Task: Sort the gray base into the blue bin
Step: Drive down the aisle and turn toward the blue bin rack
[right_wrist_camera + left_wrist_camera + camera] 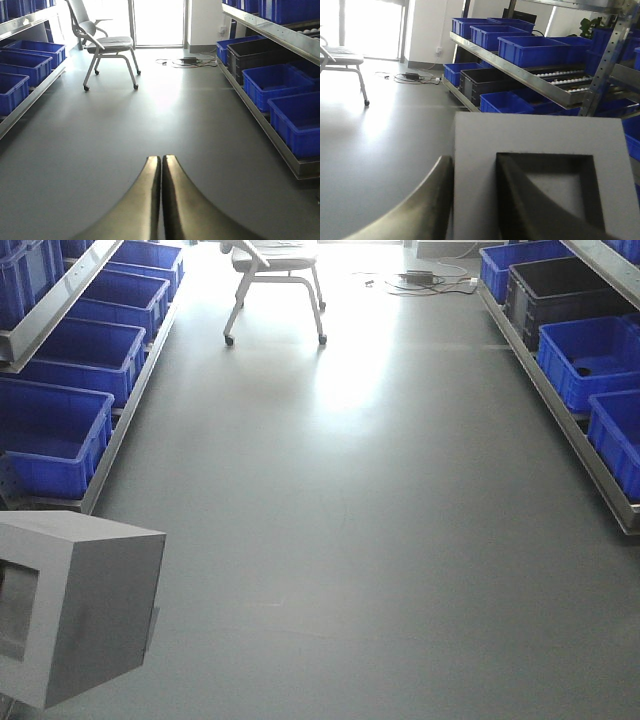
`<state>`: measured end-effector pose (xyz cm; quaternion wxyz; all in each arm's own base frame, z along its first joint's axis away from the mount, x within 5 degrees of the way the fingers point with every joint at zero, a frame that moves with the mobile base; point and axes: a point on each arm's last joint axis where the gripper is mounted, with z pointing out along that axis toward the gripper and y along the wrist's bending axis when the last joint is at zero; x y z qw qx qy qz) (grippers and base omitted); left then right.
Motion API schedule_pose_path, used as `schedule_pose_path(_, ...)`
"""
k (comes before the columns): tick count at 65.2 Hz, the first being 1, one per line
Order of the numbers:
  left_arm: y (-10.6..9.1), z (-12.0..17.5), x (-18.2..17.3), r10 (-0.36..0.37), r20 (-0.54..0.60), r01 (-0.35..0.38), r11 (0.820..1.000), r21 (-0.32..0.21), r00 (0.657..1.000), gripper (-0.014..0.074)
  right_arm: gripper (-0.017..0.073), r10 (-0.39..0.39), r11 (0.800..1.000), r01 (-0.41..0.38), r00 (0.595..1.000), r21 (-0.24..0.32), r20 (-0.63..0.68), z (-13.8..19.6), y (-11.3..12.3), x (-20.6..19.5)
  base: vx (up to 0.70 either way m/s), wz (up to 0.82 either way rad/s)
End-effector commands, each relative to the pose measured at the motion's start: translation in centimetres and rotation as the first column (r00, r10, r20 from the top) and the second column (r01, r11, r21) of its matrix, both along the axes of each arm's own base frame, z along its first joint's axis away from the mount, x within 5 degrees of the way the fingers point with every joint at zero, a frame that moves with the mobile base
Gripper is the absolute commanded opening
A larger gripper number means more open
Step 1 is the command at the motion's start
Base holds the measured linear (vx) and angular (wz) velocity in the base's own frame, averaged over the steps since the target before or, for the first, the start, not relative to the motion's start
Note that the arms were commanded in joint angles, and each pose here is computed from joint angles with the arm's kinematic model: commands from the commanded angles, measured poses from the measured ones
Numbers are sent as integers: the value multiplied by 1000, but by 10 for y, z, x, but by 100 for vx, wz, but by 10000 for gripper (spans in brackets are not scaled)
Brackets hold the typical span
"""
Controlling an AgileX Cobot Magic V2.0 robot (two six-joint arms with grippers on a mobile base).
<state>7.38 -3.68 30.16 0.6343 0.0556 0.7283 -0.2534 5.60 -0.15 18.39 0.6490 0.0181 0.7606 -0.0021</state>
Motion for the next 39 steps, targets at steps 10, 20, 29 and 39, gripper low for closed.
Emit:
schedule_pose_path(10, 2, 20, 1, 32, 102, -24, 997, -76, 994, -6, -5, -1, 1000, 2, 999, -22, 52, 5, 0, 2, 30, 8)
schedule_pose_path(20, 2, 20, 1, 32, 102, -24, 997, -76, 994, -6, -5, -1, 1000, 2, 999, -22, 52, 5, 0, 2, 27, 5)
schedule_pose_path(29, 2, 20, 1, 32, 102, -24, 997, -76, 994, -6, -5, -1, 1000, 2, 999, -22, 52, 5, 0, 2, 25, 9)
schedule_pose_path(39, 2, 20, 1, 32, 102, -24, 997, -76, 994, -6, -5, -1, 1000, 2, 999, -22, 52, 5, 0, 2, 19, 33)
